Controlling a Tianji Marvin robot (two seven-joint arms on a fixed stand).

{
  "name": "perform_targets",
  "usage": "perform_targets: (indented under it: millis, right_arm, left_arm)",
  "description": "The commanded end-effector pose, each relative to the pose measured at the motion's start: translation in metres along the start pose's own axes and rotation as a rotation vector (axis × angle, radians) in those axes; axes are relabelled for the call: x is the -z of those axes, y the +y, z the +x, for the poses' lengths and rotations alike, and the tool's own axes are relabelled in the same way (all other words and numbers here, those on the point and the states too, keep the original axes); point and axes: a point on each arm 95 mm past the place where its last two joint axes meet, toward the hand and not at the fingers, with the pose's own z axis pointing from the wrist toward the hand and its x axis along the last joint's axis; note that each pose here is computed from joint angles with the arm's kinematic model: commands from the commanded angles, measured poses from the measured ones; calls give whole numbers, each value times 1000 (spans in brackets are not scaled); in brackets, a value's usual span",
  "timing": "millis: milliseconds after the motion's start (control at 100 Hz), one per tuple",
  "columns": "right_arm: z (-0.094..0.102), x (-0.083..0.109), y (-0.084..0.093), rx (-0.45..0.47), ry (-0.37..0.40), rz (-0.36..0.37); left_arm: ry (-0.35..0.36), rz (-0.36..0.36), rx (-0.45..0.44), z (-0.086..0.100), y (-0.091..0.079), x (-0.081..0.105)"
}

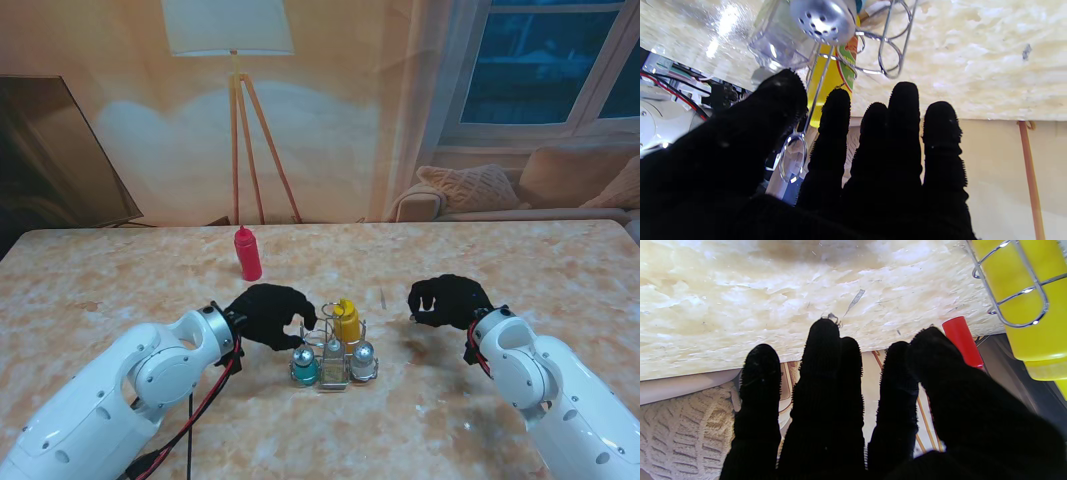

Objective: Place the seasoning bottles into the rack

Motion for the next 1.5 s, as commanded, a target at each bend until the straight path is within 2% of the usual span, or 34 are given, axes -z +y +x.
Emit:
perform_targets:
  millis: [0, 220, 480, 690, 800, 900, 1170, 1490]
  right_arm:
    - [2, 2, -7, -10, 1, 20]
    - [0, 2, -7, -14, -1, 21]
    - [-1, 2, -7, -15, -2, 20]
    - [-1, 0, -8, -17, -5, 23]
    - [-1, 0, -8, -18, -7, 26]
    - [-2, 0, -8, -18, -10, 25]
    - [-3, -2, -10, -24, -18, 28]
    - [-6, -5, -10, -40, -26, 28]
  left_arm:
    - [-3, 33, 10, 2, -3, 3]
    - [-56, 179, -22, -8, -14, 16]
    - [-175, 335, -77, -39, -32, 29]
    - [-282, 401, -83, -64, -30, 31]
    - [-329, 424, -54, -77, -31, 29]
    - [-364, 428, -29, -88, -30, 26]
    - [-449, 385, -21, -110, -25, 22]
    - [-535, 321, 43, -142, -31, -1]
